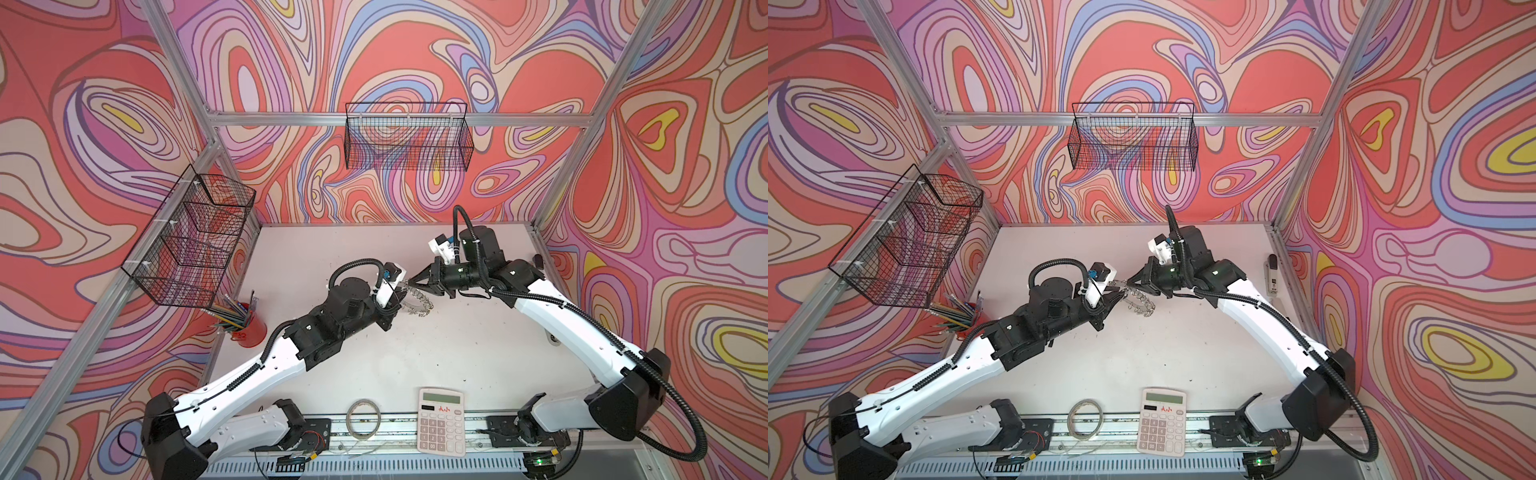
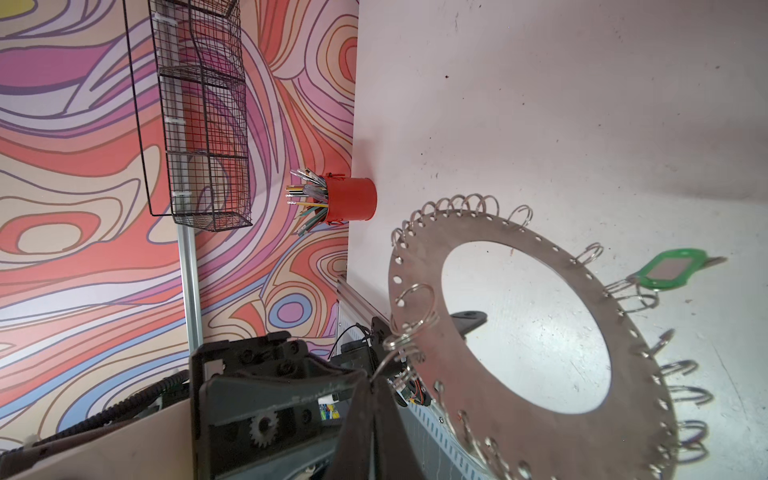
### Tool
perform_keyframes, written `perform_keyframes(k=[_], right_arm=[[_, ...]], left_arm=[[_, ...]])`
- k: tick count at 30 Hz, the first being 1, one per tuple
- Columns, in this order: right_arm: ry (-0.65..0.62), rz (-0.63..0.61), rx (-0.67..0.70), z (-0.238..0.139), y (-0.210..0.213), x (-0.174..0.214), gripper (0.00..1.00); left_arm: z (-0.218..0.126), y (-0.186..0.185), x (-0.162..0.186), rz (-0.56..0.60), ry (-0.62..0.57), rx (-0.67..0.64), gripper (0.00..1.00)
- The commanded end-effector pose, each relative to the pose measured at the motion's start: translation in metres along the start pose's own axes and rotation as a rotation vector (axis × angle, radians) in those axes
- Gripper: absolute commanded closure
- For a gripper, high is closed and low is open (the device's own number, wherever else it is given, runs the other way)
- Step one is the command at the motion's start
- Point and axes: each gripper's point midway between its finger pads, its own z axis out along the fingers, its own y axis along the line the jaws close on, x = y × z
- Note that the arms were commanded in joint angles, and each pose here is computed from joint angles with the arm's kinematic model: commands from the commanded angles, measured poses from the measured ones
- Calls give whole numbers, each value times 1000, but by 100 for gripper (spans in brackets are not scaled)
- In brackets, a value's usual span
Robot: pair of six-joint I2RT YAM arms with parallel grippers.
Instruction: Put the keys on the keyring
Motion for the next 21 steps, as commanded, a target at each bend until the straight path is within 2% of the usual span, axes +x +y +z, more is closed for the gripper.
perform_keyframes(k=[1,4,21], right_arm=[[-23,-27,-68,-10,22,-4,100],[-22,-26,-71,-10,21,-3,100],[-10,-23,-105,-10,26,0,100]], left_arm=[[-3,0,-19,73,-100,-9,76],[-3,-5,-18,83,-127,18,74],[10,4,-25,122,-141,-38,76]])
